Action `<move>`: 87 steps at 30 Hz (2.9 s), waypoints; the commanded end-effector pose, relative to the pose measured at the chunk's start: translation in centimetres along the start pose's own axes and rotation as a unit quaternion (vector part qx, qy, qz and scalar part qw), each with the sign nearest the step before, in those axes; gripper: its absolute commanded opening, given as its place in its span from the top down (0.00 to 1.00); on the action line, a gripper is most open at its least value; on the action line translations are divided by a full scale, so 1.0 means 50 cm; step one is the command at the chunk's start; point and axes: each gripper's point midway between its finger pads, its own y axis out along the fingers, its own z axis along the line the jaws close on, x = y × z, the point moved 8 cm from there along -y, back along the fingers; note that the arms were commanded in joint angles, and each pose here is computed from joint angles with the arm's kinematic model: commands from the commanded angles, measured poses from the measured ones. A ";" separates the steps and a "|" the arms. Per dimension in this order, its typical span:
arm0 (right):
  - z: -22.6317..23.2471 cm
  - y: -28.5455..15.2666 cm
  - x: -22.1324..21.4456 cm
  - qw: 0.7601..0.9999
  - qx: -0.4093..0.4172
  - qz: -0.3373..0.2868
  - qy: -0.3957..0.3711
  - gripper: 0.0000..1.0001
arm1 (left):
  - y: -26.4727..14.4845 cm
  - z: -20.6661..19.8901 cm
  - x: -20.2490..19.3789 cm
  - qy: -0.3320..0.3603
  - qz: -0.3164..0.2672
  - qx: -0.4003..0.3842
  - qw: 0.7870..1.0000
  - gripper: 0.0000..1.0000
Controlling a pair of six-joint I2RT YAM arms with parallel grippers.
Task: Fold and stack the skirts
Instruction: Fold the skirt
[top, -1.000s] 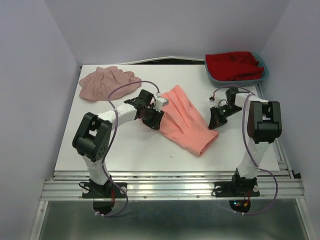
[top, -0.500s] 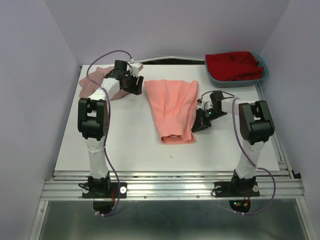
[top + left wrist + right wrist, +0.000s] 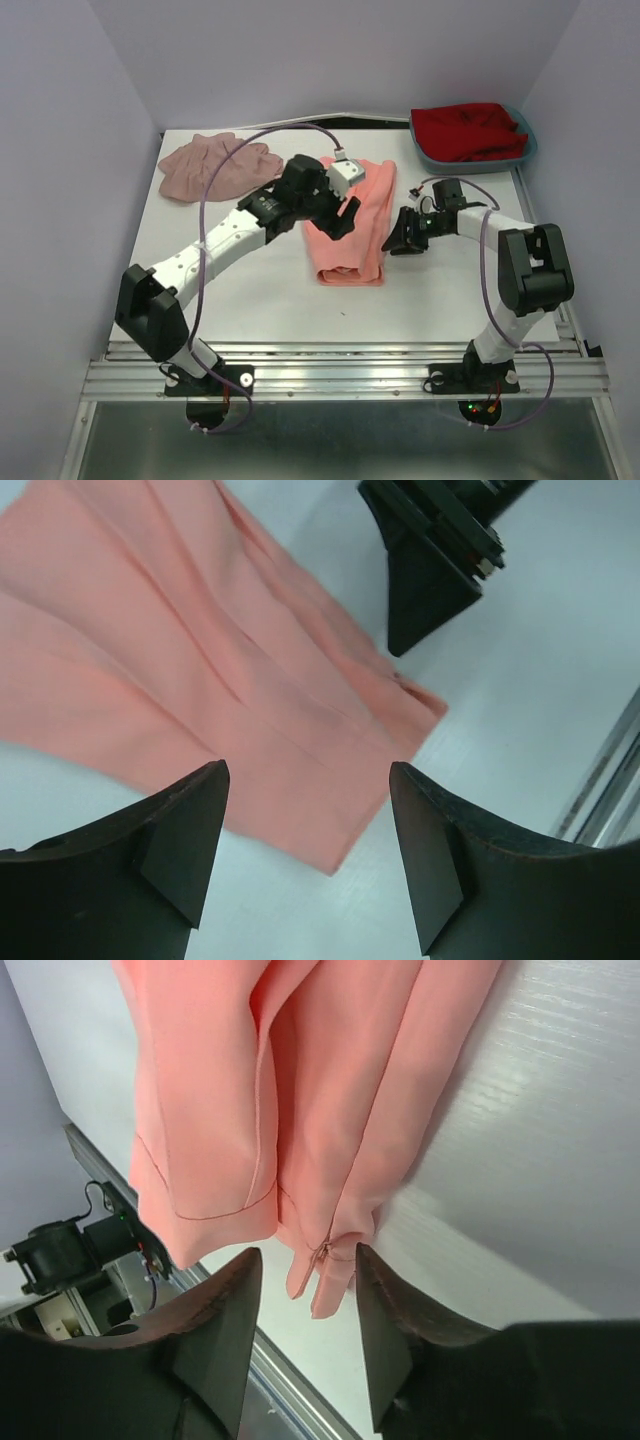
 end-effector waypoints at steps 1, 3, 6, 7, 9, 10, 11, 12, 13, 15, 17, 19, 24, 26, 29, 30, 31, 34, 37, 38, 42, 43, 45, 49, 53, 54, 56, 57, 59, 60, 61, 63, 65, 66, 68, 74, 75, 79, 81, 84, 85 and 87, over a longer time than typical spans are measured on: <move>-0.018 0.022 -0.011 0.999 0.005 -0.006 0.046 0.50 | 0.069 -0.033 -0.074 -0.069 0.070 0.028 0.995 0.27; -0.036 0.038 -0.020 0.998 0.001 -0.002 0.060 0.51 | 0.094 -0.055 -0.088 -0.074 0.083 0.040 0.993 0.29; -0.052 0.049 -0.030 0.997 -0.004 0.001 0.072 0.51 | 0.119 -0.075 -0.101 -0.075 0.097 0.047 0.991 0.29; -0.054 0.051 -0.031 0.997 -0.005 -0.001 0.074 0.51 | 0.125 -0.078 -0.101 -0.077 0.100 0.048 0.991 0.29; -0.057 0.056 -0.036 0.997 0.000 0.000 0.080 0.51 | 0.142 -0.086 -0.110 -0.078 0.112 0.044 0.990 0.29; -0.058 0.057 -0.037 0.997 0.003 0.001 0.082 0.53 | 0.155 -0.087 -0.117 -0.079 0.120 0.040 0.989 0.29; -0.060 0.059 -0.040 0.996 0.004 0.003 0.085 0.53 | 0.161 -0.090 -0.122 -0.081 0.126 0.036 0.988 0.30; -0.062 0.062 -0.044 0.996 0.008 0.005 0.090 0.55 | 0.166 -0.094 -0.128 -0.086 0.132 0.027 0.987 0.30; -0.063 0.063 -0.046 0.996 0.011 0.006 0.090 0.56 | 0.171 -0.096 -0.135 -0.087 0.138 0.022 0.986 0.31; -0.064 0.065 -0.048 0.996 0.014 0.005 0.092 0.57 | 0.182 -0.100 -0.146 -0.091 0.147 0.013 0.985 0.32; -0.068 0.067 -0.052 0.995 0.014 0.008 0.094 0.60 | 0.187 -0.109 -0.152 -0.091 0.149 0.006 0.985 0.34; -0.069 0.069 -0.051 0.995 0.015 0.009 0.095 0.64 | 0.192 -0.116 -0.155 -0.090 0.152 0.000 0.984 0.38; -0.069 0.071 -0.053 0.995 0.021 0.013 0.100 0.72 | 0.196 -0.125 -0.151 -0.093 0.145 -0.015 0.985 0.59; -0.070 0.072 -0.056 0.995 0.021 0.014 0.101 0.78 | 0.197 -0.134 -0.140 -0.090 0.136 -0.026 0.986 0.67; -0.071 0.073 -0.057 0.994 0.024 0.017 0.101 0.85 | 0.197 -0.144 -0.130 -0.083 0.129 -0.042 0.987 0.87; -0.070 0.073 -0.057 0.994 0.025 0.017 0.102 0.86 | 0.200 -0.149 -0.133 -0.082 0.133 -0.048 0.987 0.94; -0.070 0.073 -0.056 0.994 0.026 0.017 0.100 0.87 | 0.203 -0.153 -0.132 -0.081 0.133 -0.053 0.986 0.95; -0.070 0.073 -0.057 0.994 0.028 0.019 0.102 0.88 | 0.212 -0.153 -0.144 -0.086 0.144 -0.055 0.984 0.97; -0.067 0.071 -0.057 0.994 0.028 0.017 0.100 0.91 | 0.216 -0.152 -0.148 -0.089 0.147 -0.049 0.984 0.97; -0.068 0.071 -0.058 0.994 0.028 0.017 0.101 0.92 | 0.216 -0.152 -0.147 -0.089 0.146 -0.050 0.984 1.00; -0.069 0.073 -0.060 0.994 0.032 0.019 0.105 0.94 | 0.216 -0.164 -0.141 -0.087 0.140 -0.070 0.984 1.00; -0.069 0.073 -0.060 0.994 0.033 0.019 0.107 0.94 | 0.216 -0.168 -0.139 -0.086 0.138 -0.075 0.984 1.00; -0.069 0.074 -0.061 0.993 0.035 0.020 0.108 0.96 | 0.220 -0.180 -0.137 -0.083 0.133 -0.091 0.983 1.00; -0.067 0.072 -0.063 0.993 0.037 0.021 0.108 0.96 | 0.233 -0.189 -0.136 -0.082 0.127 -0.104 0.983 1.00; -0.068 0.072 -0.065 0.993 0.038 0.021 0.108 0.97 | 0.261 -0.193 -0.142 -0.083 0.125 -0.116 0.982 1.00; -0.068 0.073 -0.065 0.993 0.038 0.021 0.108 0.97 | 0.266 -0.193 -0.142 -0.083 0.124 -0.119 0.982 1.00; -0.069 0.073 -0.069 0.993 0.039 0.020 0.111 0.98 | 0.282 -0.194 -0.141 -0.083 0.119 -0.124 0.982 1.00; -0.068 0.073 -0.068 0.993 0.040 0.019 0.110 0.98 | 0.285 -0.195 -0.139 -0.083 0.118 -0.127 0.981 1.00; -0.070 0.074 -0.069 0.993 0.039 0.020 0.110 0.99 | 0.292 -0.198 -0.128 -0.085 0.110 -0.135 0.981 1.00; -0.069 0.073 -0.070 0.993 0.039 0.021 0.109 0.99 | 0.292 -0.201 -0.123 -0.088 0.107 -0.139 0.981 1.00; -0.071 0.073 -0.070 0.994 0.037 0.021 0.105 0.99 | 0.289 -0.202 -0.115 -0.089 0.102 -0.141 0.981 1.00; -0.070 0.071 -0.071 0.994 0.034 0.021 0.104 0.99 | 0.274 -0.202 -0.101 -0.089 0.095 -0.138 0.982 1.00; -0.071 0.070 -0.072 0.994 0.031 0.020 0.101 0.99 | 0.248 -0.199 -0.089 -0.085 0.086 -0.129 0.984 1.00; -0.071 0.070 -0.073 0.994 0.030 0.019 0.100 0.99 | 0.239 -0.197 -0.089 -0.084 0.086 -0.122 0.985 1.00; -0.073 0.070 -0.074 0.994 0.028 0.019 0.099 0.99 | 0.220 -0.197 -0.088 -0.083 0.085 -0.119 0.986 1.00; -0.070 0.070 -0.074 0.994 0.033 0.018 0.099 0.99 | 0.184 -0.204 -0.071 -0.087 0.076 -0.128 0.985 1.00; -0.070 0.069 -0.073 0.994 0.034 0.017 0.099 0.99 | 0.188 -0.207 -0.072 -0.087 0.076 -0.132 0.985 1.00; -0.067 0.067 -0.073 0.995 0.036 0.016 0.096 0.99 | 0.211 -0.208 -0.080 -0.089 0.075 -0.140 0.983 1.00; -0.067 0.065 -0.075 0.995 0.035 0.017 0.094 0.99 | 0.235 -0.205 -0.095 -0.087 0.081 -0.140 0.983 1.00; -0.067 0.065 -0.076 0.995 0.032 0.020 0.091 0.99 | 0.270 -0.201 -0.130 -0.091 0.101 -0.141 0.981 1.00; -0.066 0.063 -0.072 0.996 0.032 0.019 0.085 0.99 | 0.277 -0.203 -0.140 -0.095 0.107 -0.146 0.979 1.00; -0.063 0.061 -0.069 0.996 0.030 0.019 0.082 0.98 | 0.293 -0.203 -0.161 -0.098 0.112 -0.149 0.978 1.00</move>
